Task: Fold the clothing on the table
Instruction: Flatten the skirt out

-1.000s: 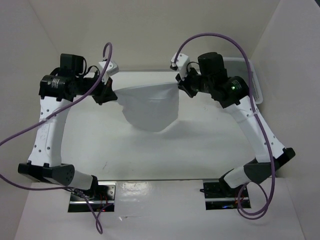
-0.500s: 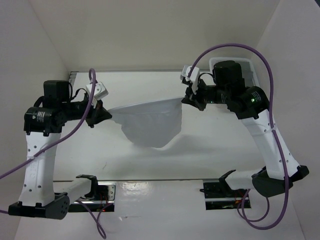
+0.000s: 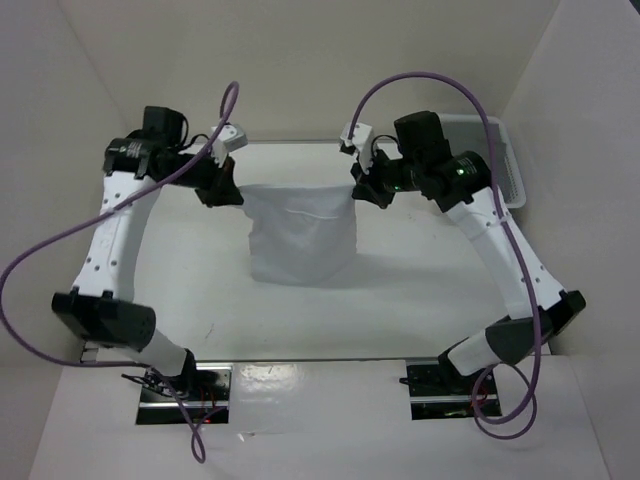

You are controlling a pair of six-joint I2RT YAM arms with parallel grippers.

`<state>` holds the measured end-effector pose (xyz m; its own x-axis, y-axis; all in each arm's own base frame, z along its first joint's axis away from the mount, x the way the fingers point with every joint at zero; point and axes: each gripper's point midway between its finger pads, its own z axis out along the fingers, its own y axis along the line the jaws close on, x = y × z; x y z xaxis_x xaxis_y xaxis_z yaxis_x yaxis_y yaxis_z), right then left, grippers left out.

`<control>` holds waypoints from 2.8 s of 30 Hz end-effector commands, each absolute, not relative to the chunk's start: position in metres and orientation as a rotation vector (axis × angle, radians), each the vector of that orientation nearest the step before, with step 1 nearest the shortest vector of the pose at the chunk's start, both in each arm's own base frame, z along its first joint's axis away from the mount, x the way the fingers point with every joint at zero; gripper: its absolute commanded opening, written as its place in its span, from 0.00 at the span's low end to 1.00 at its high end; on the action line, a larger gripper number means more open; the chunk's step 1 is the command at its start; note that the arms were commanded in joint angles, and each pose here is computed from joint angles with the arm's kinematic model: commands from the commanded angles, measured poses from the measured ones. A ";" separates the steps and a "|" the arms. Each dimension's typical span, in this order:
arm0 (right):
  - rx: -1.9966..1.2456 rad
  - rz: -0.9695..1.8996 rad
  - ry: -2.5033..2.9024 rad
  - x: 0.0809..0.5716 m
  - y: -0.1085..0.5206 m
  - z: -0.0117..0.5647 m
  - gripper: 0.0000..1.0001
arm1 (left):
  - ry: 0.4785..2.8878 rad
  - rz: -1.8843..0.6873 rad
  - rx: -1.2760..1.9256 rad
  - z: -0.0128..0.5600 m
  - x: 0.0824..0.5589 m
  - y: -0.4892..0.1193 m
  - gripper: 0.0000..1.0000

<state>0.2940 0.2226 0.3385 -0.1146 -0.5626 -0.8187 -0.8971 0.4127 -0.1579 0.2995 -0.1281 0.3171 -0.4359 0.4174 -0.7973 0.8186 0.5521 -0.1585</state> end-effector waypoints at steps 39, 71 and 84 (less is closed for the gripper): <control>-1.271 0.090 1.959 0.401 0.214 0.259 0.01 | 2.107 -0.785 1.217 0.254 0.395 -0.171 0.16; -1.418 0.079 2.233 0.288 0.222 0.178 0.99 | 2.275 -0.685 1.030 0.242 0.284 -0.120 0.62; -1.198 0.068 2.355 0.344 0.268 0.096 0.99 | 2.395 -0.555 0.608 0.207 0.334 -0.072 0.99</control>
